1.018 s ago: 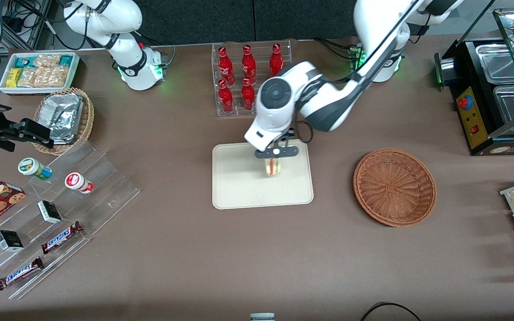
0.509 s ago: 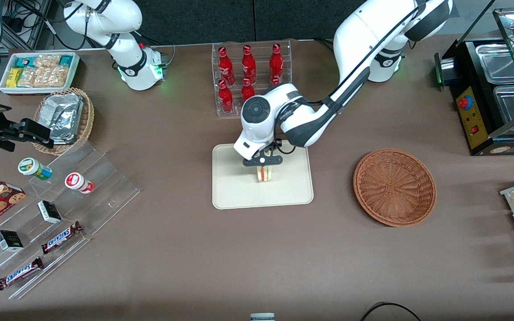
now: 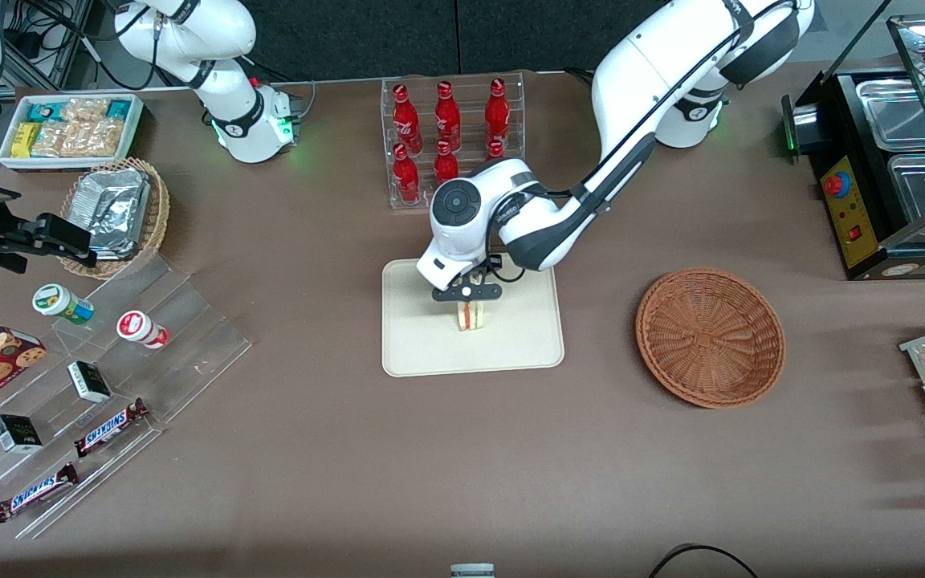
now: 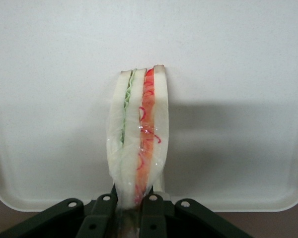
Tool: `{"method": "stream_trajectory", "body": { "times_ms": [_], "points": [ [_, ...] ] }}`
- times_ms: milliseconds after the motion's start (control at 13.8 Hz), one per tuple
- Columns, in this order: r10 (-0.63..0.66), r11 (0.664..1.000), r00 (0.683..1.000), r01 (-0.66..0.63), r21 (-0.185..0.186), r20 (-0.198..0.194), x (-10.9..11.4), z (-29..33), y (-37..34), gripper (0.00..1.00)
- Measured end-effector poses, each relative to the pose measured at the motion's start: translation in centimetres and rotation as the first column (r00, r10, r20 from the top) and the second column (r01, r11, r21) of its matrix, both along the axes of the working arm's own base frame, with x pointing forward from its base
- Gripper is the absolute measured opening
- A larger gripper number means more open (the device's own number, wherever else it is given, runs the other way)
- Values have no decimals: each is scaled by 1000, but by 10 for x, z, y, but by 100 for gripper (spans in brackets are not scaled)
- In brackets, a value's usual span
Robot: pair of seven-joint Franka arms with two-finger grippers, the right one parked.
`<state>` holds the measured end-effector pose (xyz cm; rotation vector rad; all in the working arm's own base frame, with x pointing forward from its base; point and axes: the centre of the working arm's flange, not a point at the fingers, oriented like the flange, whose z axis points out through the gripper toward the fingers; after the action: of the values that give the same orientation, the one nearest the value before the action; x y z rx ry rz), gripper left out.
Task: Place sandwich from basket to tray
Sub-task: 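Lower the sandwich upright onto the tray and open the left gripper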
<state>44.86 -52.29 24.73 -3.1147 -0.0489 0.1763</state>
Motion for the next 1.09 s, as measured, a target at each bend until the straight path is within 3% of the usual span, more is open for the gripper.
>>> {"method": "stream_trajectory", "body": {
  "times_ms": [291, 582, 655, 800, 945, 1091],
  "points": [
    [17, 1000, 1000, -17, -18, 20, 12, 14, -1, 54],
    [120, 993, 991, -120, -9, 65, 41, 88, 12, 94],
    [172, 985, 983, -171, -32, 60, 51, 115, 23, 100],
    [259, 964, 964, -255, -72, 59, 75, 170, 62, 100],
    [311, 950, 947, -309, -43, 75, 88, 216, 107, 100],
    [304, 952, 950, -305, 3, 70, 94, 249, 150, 100]
  ]
}}
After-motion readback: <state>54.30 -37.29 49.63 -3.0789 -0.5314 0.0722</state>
